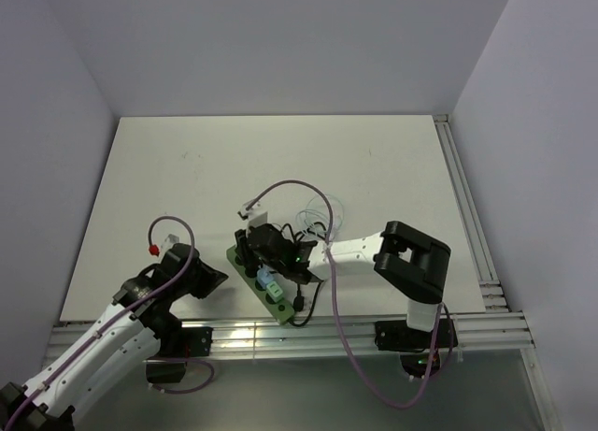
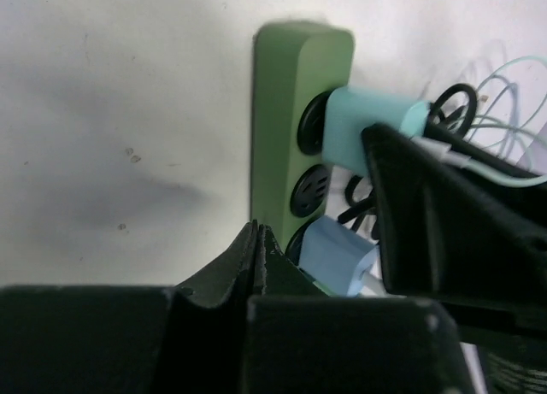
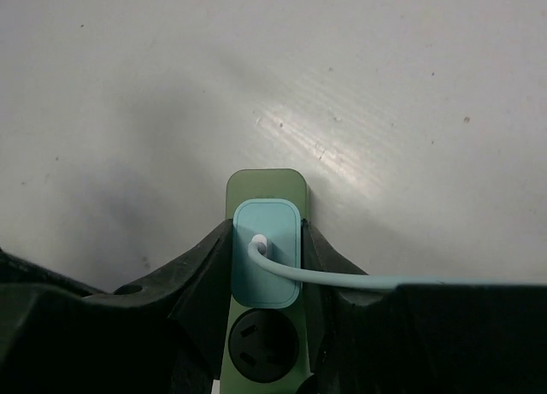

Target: Insert the plug

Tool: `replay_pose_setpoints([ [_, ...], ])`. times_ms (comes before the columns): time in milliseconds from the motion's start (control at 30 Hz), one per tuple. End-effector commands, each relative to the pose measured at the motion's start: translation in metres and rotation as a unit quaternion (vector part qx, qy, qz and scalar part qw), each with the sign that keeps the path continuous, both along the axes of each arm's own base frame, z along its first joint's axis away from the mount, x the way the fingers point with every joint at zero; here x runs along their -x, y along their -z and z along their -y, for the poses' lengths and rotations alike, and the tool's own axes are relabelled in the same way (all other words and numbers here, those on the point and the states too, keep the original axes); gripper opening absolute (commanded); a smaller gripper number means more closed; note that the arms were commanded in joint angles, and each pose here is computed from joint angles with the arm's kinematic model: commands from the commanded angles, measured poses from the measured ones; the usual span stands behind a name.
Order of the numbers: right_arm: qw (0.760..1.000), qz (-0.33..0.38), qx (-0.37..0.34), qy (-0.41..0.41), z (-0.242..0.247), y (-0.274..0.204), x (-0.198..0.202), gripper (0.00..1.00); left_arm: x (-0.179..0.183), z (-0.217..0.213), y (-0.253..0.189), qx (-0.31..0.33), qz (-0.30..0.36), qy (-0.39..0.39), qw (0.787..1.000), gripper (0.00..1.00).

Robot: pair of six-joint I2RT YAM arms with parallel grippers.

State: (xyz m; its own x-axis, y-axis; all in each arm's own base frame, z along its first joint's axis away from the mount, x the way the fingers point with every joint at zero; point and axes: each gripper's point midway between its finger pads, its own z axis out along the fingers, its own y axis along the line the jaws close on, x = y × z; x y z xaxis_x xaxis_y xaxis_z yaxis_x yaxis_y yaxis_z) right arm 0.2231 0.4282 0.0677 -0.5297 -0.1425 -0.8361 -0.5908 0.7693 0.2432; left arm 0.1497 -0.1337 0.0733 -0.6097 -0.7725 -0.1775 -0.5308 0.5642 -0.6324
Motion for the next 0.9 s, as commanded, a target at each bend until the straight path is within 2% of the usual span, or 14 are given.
replay_pose_setpoints([
  [0, 0.970, -0.023, 0.240, 0.019, 0.088, 0.090, -0.021, 0.00, -0.003, 0.008, 0.007, 0.012, 0.011, 0.015, 1.000, 0.03],
  [100, 0.967, -0.020, 0.252, 0.020, 0.084, 0.094, -0.035, 0.00, -0.007, 0.016, 0.018, 0.015, 0.011, 0.030, 0.999, 0.01],
  [200, 0.964, -0.033, 0.261, 0.023, 0.089, 0.098, -0.033, 0.00, -0.012, 0.024, 0.028, 0.020, 0.016, 0.047, 0.999, 0.00],
  [467, 0.962, -0.063, 0.264, 0.034, 0.101, 0.106, -0.012, 0.00, -0.024, 0.036, 0.047, 0.028, 0.021, 0.056, 0.998, 0.00],
  [867, 0.940, -0.146, 0.307, -0.020, 0.098, 0.145, 0.043, 0.00, -0.033, 0.043, 0.057, 0.030, 0.000, 0.042, 0.999, 0.00],
])
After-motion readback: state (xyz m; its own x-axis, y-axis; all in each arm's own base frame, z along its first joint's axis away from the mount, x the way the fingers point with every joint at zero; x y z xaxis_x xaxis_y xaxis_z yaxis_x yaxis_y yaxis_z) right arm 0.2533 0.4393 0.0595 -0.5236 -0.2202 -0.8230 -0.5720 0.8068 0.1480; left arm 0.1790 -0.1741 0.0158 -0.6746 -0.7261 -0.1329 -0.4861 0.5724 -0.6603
